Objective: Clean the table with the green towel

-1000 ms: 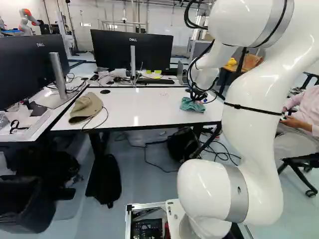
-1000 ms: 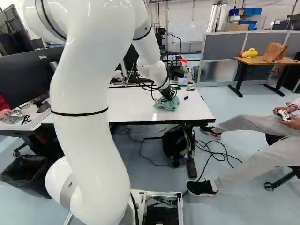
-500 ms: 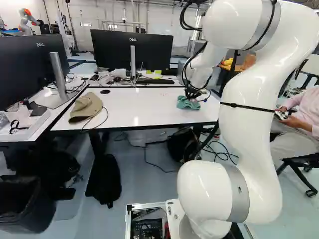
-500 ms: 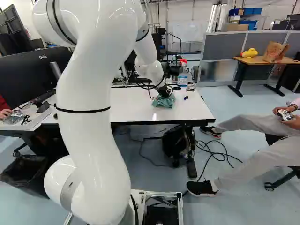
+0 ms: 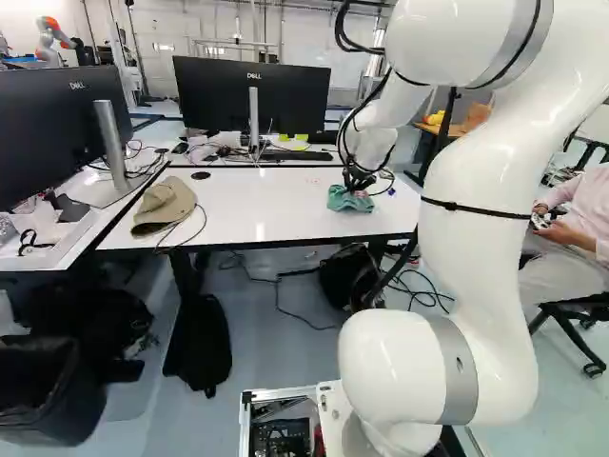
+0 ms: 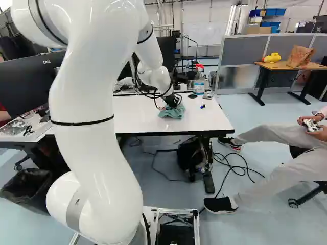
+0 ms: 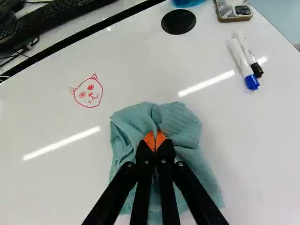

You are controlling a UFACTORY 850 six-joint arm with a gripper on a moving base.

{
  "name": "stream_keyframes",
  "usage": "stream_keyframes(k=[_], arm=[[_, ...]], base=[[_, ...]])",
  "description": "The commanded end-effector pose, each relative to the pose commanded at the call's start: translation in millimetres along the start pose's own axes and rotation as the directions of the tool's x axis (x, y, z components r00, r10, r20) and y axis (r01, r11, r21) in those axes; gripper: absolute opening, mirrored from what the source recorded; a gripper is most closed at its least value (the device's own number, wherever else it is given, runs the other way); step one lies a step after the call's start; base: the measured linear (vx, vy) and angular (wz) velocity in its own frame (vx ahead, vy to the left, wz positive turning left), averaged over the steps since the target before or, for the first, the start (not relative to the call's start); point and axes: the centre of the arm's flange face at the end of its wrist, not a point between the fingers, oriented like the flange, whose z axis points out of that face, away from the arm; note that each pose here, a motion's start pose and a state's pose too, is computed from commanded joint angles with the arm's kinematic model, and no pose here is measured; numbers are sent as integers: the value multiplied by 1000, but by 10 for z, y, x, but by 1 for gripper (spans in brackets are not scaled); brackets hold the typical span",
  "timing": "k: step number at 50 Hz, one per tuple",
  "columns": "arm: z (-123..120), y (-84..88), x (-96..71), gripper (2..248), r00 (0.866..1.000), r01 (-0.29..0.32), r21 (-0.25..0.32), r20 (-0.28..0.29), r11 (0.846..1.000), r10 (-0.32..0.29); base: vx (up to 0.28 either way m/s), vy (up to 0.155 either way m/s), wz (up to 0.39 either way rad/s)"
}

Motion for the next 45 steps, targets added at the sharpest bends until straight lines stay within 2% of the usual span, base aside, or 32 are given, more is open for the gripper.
stream_keyframes(k=[10, 20, 34, 45], arm=[[-111, -61, -151, 23, 1000, 13, 8, 11, 1000, -13], [-232, -48, -303, 23, 1000, 16, 8, 20, 1000, -16], [-379, 80, -468, 23, 1000, 1, -4, 27, 1000, -1], [-409, 251, -472, 23, 999, -25, -24, 24, 999, 26]], base=[[0, 0, 0], [0, 0, 0], [0, 0, 0], [0, 0, 0]])
